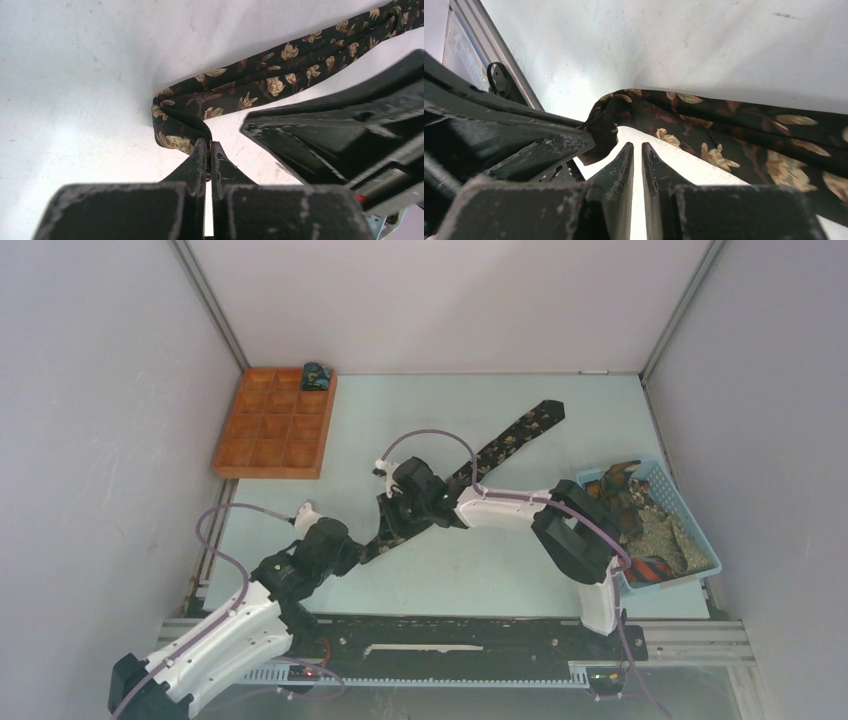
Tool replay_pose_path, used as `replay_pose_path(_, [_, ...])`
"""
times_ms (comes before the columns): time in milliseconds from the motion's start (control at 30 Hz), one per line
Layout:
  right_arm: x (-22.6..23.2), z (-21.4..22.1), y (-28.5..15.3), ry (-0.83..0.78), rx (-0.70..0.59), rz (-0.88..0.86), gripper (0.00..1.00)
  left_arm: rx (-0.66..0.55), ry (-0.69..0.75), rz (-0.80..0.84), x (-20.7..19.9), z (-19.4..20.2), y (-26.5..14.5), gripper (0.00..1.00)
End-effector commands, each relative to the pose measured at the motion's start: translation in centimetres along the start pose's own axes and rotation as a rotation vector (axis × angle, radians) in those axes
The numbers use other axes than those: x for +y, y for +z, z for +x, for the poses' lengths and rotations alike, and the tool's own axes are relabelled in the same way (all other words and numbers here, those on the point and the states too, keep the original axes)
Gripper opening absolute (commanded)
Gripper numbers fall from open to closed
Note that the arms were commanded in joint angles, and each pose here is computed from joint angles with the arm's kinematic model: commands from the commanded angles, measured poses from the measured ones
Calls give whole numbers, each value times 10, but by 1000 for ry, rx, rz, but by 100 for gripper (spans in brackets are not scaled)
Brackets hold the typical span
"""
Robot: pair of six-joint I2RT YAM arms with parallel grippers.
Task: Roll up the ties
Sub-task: Roll the tie at the center of the board.
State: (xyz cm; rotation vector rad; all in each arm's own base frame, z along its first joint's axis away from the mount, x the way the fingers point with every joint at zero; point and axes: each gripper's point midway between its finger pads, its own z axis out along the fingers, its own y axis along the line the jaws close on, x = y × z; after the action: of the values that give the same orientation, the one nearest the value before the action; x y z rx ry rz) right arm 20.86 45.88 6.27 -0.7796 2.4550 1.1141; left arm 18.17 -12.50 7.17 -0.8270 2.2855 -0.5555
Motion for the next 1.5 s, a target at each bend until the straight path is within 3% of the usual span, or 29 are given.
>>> replay_pose_path(0, [-2, -18, -30, -25, -69, 32, 14, -20, 8, 58, -20, -9, 3, 0])
replay_pose_path(400, [-26, -2, -48, 17, -71, 84, 14, 40, 22, 41, -28, 4, 31, 0])
replay_pose_path(833, [-23, 1, -50, 16, -70, 78, 14, 46, 22, 19, -29, 6, 51, 0])
replay_pose_path(933, [-19, 0, -50, 11, -74, 69, 15, 48, 17, 27, -29, 7, 53, 8])
replay_pose_path(1033, [-16, 0, -49, 6, -75, 58, 15, 41, 13, 34, -30, 6, 54, 33])
replay_pose_path(1133, [-12, -1, -48, 5, -79, 45, 17, 34, 12, 35, -30, 5, 54, 52])
replay_pose_path(1267, [-6, -1, -45, -2, -83, 26, 20, 26, 1, 36, -30, 3, 54, 53])
replay_pose_path(1467, [0, -8, -39, 16, -109, -14, 31, 9, -32, 30, -25, 2, 52, 48])
